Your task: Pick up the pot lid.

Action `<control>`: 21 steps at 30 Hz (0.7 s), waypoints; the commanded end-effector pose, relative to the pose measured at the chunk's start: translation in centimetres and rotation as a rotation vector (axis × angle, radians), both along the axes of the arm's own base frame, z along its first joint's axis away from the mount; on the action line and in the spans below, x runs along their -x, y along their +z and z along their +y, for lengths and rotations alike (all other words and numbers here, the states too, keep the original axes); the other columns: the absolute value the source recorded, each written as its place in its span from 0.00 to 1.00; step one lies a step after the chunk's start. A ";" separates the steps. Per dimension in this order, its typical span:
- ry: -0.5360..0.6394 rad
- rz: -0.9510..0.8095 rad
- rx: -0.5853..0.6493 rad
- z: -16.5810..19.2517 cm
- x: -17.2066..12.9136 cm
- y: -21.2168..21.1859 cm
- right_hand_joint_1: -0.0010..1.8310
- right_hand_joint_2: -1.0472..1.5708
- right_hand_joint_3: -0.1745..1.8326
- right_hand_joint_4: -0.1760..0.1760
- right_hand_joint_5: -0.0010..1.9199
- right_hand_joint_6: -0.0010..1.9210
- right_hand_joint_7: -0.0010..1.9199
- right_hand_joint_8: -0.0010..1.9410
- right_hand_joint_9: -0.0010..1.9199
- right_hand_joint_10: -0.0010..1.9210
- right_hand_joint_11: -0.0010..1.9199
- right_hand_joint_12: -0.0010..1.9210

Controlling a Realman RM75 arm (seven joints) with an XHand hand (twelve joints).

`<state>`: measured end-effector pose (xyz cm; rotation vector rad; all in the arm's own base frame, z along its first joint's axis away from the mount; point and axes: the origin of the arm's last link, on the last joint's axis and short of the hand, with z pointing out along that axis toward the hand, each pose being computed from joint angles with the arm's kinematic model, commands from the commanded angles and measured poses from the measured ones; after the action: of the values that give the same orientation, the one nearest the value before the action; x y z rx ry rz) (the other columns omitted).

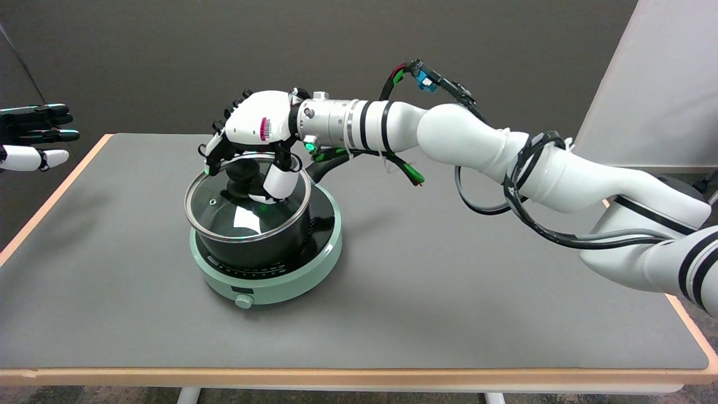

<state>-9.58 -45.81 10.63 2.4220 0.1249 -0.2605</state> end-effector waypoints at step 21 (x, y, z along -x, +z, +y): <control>-0.036 -0.007 0.020 -0.7 0.4 0.6 0.48 0.66 0.52 1.00 0.36 0.38 0.45 0.22 0.42 0.30 0.25 0.39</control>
<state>-9.85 -46.36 11.07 2.4111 0.0872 -0.2673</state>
